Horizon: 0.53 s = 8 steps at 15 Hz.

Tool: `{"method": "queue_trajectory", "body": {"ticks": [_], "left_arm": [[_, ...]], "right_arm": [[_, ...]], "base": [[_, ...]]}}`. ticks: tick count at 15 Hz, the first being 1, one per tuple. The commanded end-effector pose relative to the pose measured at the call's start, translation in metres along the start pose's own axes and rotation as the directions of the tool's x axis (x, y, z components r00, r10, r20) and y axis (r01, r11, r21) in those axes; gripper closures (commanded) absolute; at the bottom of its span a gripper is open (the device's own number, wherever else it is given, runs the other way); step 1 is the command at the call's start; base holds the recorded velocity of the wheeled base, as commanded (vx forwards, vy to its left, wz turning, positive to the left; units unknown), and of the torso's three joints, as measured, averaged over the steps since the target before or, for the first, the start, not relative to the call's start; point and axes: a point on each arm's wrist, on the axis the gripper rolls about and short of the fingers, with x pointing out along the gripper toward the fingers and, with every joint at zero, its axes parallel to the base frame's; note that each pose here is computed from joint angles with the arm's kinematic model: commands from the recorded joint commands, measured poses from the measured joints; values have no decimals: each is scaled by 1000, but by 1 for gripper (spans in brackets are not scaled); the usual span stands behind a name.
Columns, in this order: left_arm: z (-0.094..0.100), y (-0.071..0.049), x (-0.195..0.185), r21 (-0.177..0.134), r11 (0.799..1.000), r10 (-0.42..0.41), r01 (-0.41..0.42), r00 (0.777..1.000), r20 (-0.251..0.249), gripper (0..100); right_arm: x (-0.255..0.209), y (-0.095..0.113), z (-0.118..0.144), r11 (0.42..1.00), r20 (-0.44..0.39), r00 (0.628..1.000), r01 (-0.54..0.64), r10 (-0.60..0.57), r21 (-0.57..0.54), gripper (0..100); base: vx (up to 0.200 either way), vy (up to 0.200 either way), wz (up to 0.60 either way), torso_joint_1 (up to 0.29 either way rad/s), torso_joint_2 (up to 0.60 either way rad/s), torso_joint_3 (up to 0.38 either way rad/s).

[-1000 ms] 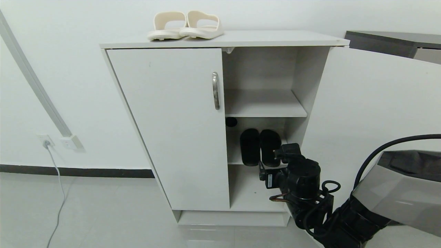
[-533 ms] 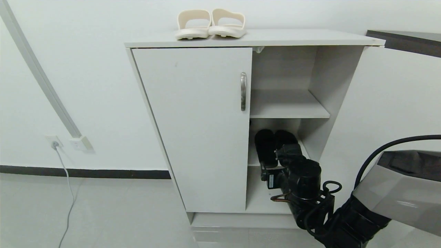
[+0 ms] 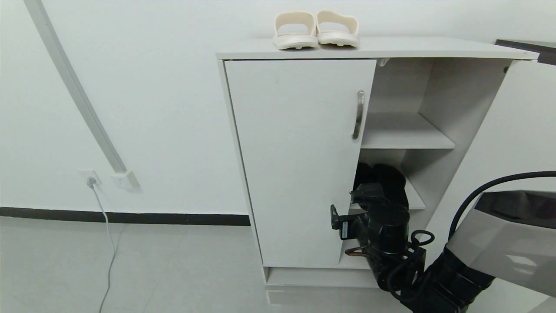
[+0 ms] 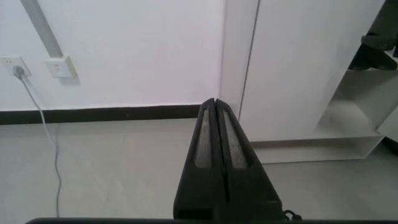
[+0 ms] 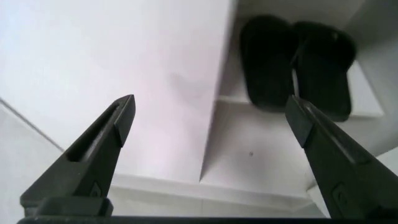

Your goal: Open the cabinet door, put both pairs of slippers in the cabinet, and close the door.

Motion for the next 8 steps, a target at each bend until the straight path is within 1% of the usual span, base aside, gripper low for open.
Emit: {"method": "queue_trajectory", "body": {"ticks": [1, 3, 6, 8], "left_arm": [[0, 0, 0, 0, 1000, 0, 0, 1000, -1, 100], [0, 0, 0, 0, 1000, 0, 0, 1000, -1, 100], [0, 0, 0, 0, 1000, 1, -1, 1000, -1, 100], [0, 0, 0, 0, 1000, 0, 0, 1000, -1, 100]], "right_arm": [[-1, -1, -1, 1000, 7, 1000, -11, 11, -6, 0], [-1, -1, -4, 1000, 21, 999, -24, 25, -8, 0], [-2, -3, -4, 998, 43, 997, -69, 68, 6, 0], [-2, -4, -5, 998, 43, 997, -70, 70, 4, 0]], "base": [[0, 200, 0, -2, 7, -2], [0, 200, 0, 2, 2, 2], [0, 0, 0, 0, 0, 0], [0, 0, 0, 0, 0, 0]]}}
